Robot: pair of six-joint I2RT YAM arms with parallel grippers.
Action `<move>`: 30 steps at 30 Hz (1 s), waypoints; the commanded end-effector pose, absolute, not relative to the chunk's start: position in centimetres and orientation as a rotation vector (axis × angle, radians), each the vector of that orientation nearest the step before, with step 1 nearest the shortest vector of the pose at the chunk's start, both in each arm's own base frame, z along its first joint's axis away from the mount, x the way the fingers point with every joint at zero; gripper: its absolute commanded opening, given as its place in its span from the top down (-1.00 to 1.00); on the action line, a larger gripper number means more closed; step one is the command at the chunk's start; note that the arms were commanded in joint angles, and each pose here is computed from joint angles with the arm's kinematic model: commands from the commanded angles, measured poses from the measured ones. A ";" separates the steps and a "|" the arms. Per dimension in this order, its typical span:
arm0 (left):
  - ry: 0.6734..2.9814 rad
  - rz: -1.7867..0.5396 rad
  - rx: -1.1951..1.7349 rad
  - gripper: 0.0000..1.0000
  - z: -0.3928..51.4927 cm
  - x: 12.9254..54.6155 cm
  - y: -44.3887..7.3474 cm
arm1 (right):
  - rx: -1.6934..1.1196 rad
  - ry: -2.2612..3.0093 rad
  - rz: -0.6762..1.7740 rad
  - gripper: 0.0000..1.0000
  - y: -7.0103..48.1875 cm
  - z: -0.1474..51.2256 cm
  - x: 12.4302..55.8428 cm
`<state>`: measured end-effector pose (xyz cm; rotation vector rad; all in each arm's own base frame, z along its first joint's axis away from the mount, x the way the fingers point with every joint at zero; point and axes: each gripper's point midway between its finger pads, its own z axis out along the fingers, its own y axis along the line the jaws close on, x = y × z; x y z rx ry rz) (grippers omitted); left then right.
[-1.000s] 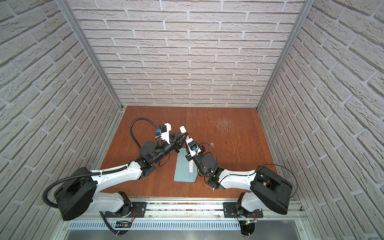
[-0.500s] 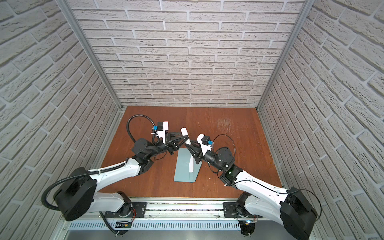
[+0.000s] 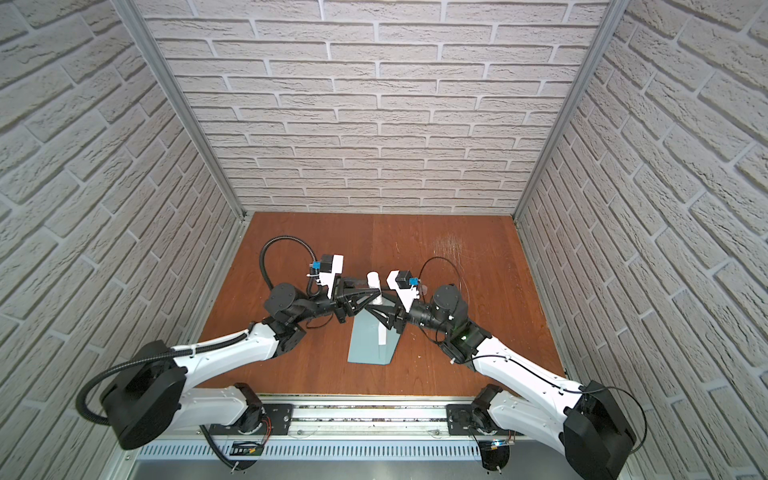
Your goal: Place the letter into the envelope and seal it
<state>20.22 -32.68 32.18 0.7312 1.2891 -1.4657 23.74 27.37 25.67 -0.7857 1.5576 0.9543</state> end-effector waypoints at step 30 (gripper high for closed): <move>1.360 -1.143 0.275 1.00 30.4 27.0 -30.7 | -0.382 1.290 0.306 0.12 26.3 24.9 28.8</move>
